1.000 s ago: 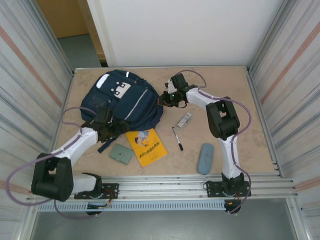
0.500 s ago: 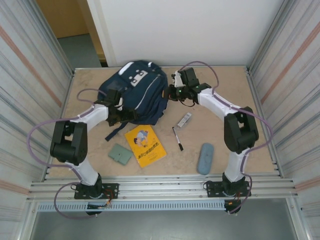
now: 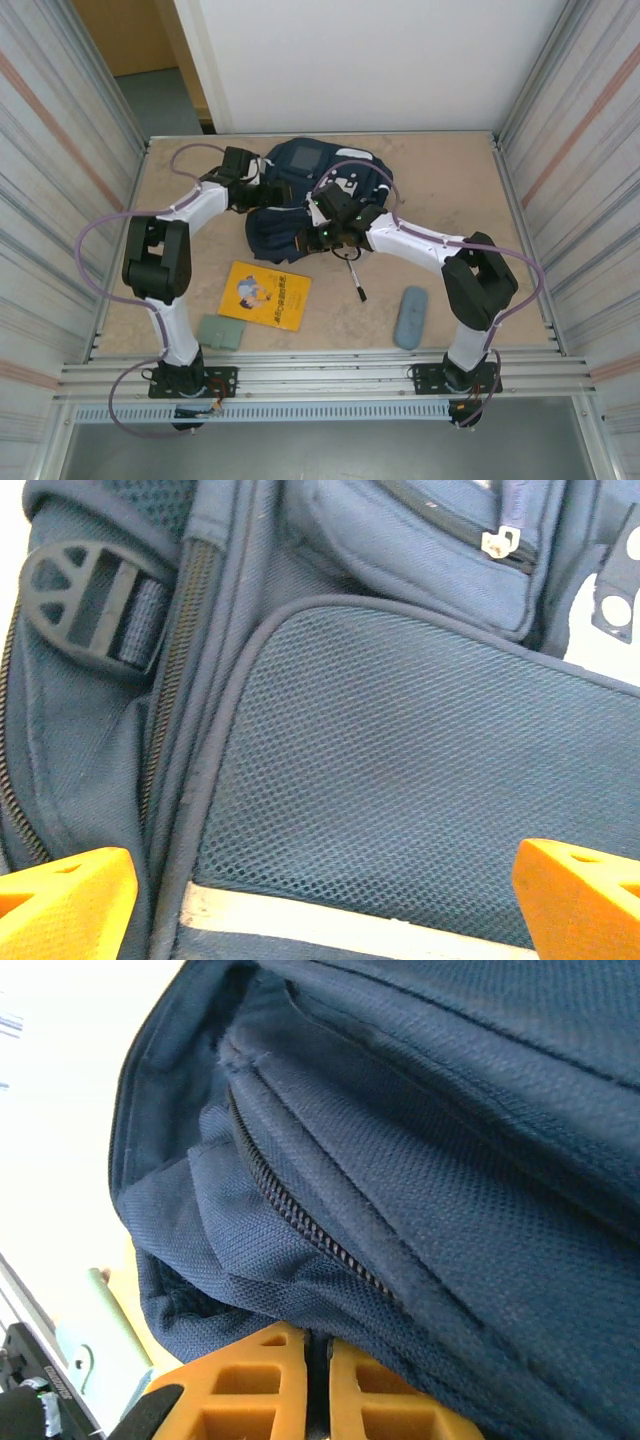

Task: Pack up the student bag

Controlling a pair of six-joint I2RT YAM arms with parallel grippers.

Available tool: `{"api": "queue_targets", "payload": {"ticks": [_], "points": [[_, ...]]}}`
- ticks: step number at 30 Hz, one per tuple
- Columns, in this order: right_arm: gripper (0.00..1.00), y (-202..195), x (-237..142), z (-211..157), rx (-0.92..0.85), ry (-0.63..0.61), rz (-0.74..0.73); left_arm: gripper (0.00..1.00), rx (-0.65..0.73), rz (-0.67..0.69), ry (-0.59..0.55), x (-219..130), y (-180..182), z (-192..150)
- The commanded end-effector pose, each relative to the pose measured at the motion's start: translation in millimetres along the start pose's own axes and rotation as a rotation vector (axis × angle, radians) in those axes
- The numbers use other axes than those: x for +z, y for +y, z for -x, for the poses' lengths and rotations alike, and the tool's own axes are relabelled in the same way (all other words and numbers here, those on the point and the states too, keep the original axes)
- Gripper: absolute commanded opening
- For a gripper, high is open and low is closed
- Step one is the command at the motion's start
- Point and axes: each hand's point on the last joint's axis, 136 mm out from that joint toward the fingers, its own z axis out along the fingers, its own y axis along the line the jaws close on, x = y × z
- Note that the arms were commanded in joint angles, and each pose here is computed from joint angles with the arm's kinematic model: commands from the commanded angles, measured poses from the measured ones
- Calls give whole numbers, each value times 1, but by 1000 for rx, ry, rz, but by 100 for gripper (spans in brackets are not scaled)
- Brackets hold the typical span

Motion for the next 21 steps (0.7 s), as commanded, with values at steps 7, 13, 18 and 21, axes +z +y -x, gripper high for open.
{"api": "queue_targets", "payload": {"ticks": [7,13,18,21], "points": [[14,-17,7,23,-8,-28,22,97,53,-43,-108,-74,-18,1],[47,-8,25,16,7,31,112,97,64,-18,-78,-91,-21,-57],[58,-27,-4,7,-7,0,61,97,260,32,-49,-101,-36,-89],[64,-64,-44,8,70,-61,14,96,403,16,-41,-98,-58,-97]]}}
